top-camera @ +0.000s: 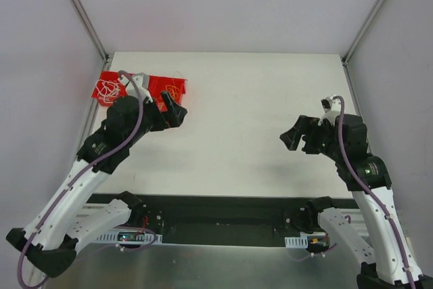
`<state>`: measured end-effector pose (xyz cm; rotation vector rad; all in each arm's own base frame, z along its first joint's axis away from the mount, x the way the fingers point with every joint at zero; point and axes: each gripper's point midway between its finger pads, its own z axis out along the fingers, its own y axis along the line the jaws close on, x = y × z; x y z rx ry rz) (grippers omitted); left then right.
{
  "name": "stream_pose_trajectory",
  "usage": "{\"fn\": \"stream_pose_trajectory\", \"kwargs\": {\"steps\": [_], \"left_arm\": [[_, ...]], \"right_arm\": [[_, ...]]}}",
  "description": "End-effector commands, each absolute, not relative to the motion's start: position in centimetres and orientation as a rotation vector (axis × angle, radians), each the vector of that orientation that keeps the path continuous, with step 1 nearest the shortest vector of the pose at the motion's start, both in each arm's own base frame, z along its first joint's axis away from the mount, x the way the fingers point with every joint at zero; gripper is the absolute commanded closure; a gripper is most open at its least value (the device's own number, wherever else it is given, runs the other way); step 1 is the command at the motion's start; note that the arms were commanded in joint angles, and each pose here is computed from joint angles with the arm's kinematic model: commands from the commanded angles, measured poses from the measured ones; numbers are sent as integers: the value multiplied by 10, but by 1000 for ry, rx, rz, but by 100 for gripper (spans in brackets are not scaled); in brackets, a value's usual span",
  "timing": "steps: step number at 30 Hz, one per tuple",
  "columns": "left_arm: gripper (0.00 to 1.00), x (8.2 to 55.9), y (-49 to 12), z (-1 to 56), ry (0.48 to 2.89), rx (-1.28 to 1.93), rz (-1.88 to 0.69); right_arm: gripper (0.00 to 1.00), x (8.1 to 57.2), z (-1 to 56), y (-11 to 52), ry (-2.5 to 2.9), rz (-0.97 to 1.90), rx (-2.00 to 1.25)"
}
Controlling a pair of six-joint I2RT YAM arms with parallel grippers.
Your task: Untangle the cables
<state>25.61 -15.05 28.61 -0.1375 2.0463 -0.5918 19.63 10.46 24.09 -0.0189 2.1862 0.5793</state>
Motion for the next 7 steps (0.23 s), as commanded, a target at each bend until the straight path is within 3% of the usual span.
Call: {"fn": "stream_pose_trajectory", "kwargs": {"steps": [1,5,6,7], "left_arm": [[1,249,-149,318,1851,-156,-675],[1,236,-137,344,1756,-79,-648],[1,234,-136,351,1737,-67,-649],[1,232,-135,355,1725,-56,-652]], "right_arm": [[7,207,260,103,2079,603,101],[6,206,270,90,1989,562,165],[1,207,271,84,1966,536,186],[4,206,271,79,1959,509,205]]}}
